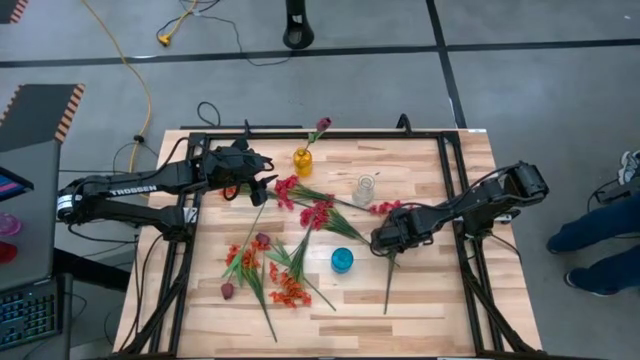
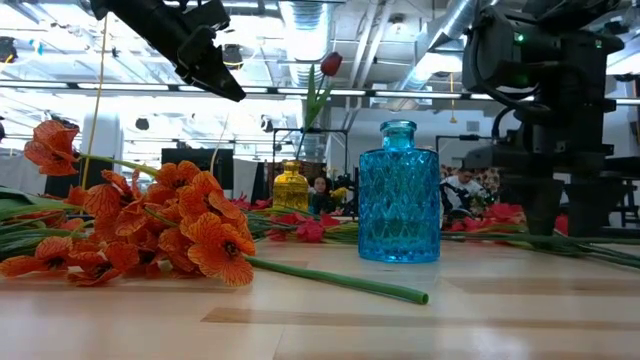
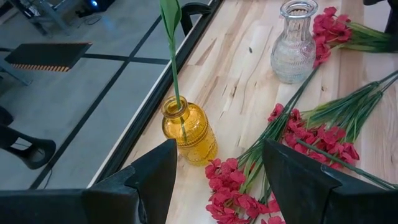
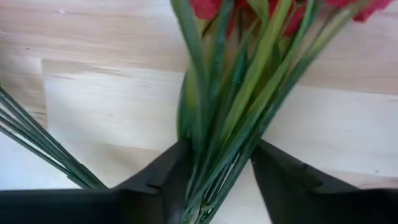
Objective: Sort flowers into vase by color
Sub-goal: Put the bottom right red flowers into the transparent vase
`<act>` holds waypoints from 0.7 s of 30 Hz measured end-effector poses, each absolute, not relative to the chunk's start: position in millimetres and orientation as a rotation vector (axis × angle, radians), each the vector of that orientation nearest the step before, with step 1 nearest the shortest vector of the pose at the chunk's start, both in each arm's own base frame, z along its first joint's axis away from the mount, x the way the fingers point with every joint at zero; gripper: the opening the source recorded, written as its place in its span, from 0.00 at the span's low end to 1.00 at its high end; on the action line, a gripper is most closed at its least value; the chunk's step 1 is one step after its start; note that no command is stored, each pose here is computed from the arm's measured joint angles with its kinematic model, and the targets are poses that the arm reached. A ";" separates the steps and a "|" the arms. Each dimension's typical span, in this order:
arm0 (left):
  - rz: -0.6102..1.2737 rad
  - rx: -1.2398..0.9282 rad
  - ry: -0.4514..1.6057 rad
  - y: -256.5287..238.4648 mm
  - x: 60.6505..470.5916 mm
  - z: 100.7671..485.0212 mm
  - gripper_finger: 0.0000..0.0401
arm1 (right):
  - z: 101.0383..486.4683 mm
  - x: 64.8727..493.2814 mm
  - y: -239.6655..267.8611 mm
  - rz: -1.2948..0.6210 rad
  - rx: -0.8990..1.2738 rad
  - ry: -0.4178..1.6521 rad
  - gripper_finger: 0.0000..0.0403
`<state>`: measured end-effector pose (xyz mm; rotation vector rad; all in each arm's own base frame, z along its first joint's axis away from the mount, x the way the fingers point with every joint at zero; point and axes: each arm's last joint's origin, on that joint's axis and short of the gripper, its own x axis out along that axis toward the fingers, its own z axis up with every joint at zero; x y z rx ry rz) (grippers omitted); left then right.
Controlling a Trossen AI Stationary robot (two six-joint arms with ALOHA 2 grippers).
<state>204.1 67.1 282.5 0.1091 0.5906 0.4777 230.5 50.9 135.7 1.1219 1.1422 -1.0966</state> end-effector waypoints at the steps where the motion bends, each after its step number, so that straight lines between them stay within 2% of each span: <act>1: 0.478 0.109 0.591 67.1 204.1 282.5 0.56 | 135.5 230.1 50.9 -1.090 1.111 1.154 0.41; 6: 0.478 0.109 0.591 67.1 204.1 282.5 0.56 | 136.8 228.5 50.7 -1.078 1.093 1.175 0.20; 10: 0.478 0.109 0.591 67.1 204.1 282.5 0.56 | 141.2 226.2 50.3 -1.070 1.098 1.172 0.09; 21: 0.482 0.093 0.589 67.1 204.0 282.3 0.56 | 175.8 205.3 45.4 -1.019 1.117 1.121 0.11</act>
